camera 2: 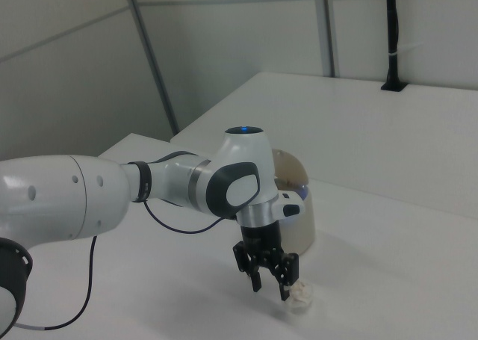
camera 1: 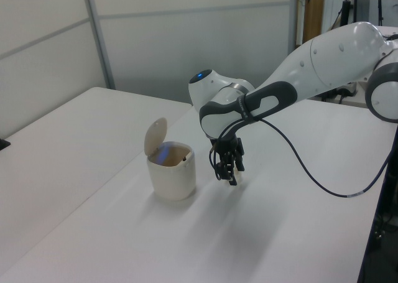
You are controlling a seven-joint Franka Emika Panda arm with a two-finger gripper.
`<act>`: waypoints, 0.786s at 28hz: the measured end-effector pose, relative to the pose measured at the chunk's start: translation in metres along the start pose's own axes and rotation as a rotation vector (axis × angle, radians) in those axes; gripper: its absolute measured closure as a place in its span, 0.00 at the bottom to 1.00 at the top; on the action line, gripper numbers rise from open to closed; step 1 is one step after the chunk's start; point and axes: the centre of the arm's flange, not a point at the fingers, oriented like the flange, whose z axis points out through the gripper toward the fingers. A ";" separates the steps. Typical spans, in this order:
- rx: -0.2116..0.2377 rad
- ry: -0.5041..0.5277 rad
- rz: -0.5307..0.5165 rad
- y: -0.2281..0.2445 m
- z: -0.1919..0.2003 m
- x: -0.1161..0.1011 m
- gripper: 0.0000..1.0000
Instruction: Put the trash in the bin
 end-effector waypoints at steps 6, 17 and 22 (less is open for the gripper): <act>-0.029 0.059 -0.002 0.006 -0.005 0.006 0.08; -0.068 0.163 0.017 0.031 0.006 0.019 0.00; -0.070 0.197 0.040 0.044 0.026 0.027 0.00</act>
